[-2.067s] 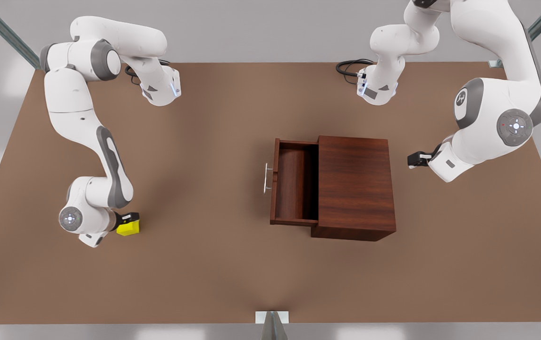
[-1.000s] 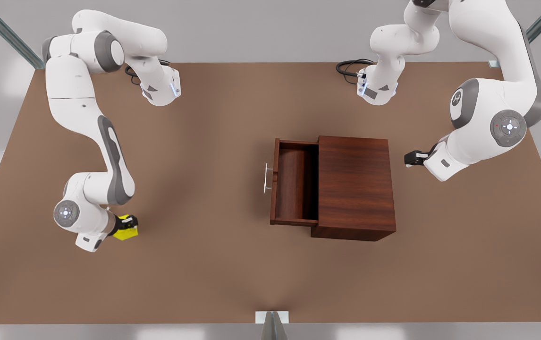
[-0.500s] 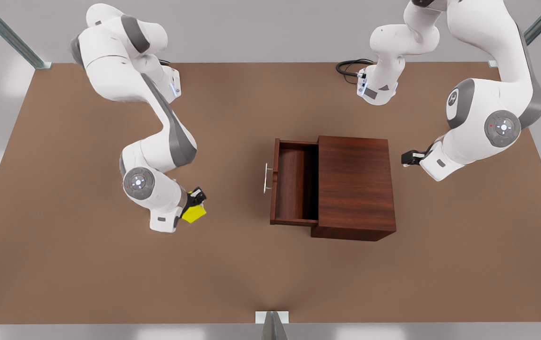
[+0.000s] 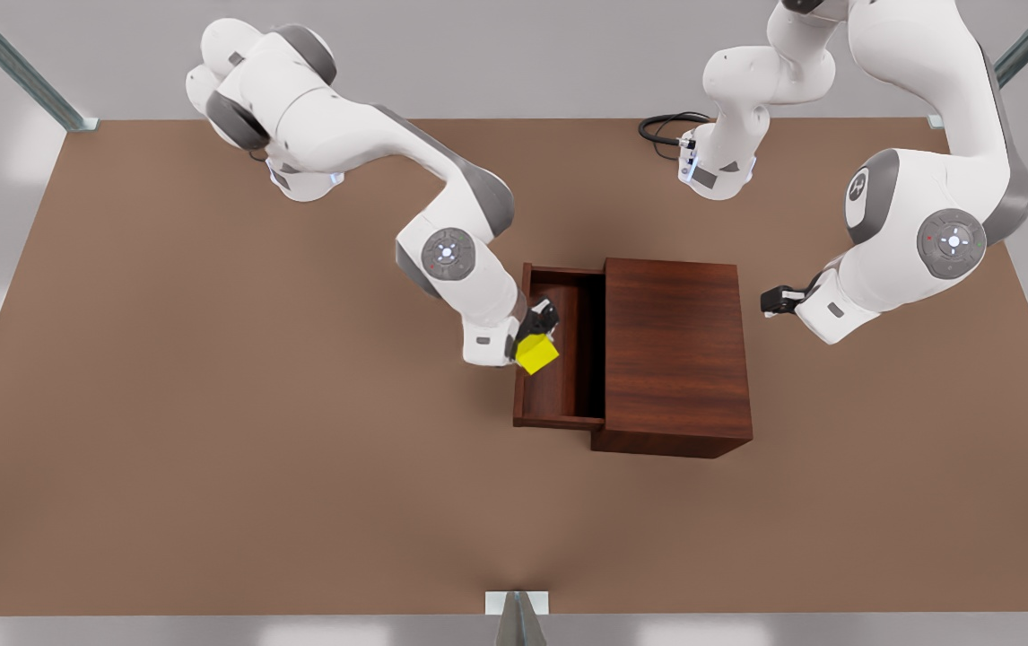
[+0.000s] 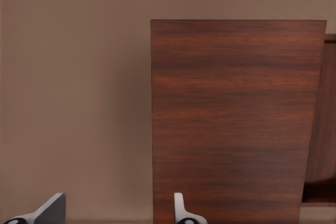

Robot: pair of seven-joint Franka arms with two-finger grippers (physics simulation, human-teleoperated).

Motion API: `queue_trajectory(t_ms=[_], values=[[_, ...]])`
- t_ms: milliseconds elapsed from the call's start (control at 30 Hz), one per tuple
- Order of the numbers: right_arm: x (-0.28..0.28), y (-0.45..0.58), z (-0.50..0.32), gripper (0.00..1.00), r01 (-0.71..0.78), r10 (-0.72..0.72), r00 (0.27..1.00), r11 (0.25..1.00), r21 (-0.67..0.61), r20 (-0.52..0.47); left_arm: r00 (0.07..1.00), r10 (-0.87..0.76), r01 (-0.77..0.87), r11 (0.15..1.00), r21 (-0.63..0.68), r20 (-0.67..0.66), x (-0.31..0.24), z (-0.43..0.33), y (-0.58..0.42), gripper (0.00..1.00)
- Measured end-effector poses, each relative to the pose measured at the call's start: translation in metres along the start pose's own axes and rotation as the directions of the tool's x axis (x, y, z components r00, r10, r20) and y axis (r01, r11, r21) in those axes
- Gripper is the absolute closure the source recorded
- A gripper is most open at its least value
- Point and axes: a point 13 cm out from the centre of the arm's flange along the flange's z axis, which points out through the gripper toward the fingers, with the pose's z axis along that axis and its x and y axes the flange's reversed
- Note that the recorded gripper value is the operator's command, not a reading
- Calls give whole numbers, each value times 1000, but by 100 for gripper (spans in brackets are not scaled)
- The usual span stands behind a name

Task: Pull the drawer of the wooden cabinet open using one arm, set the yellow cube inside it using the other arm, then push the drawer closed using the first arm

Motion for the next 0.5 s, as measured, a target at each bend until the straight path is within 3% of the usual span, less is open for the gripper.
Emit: queue_trajectory(t_ms=[333,500], values=[[-27,44,51,41,-160,170,977,984,-84,131,1000,-2,2,1000,-2,4,-1,0,-3,0],[-30,36,48,41,-225,234,962,971,-78,142,1000,7,-7,1000,-6,5,-1,1,-14,0]])
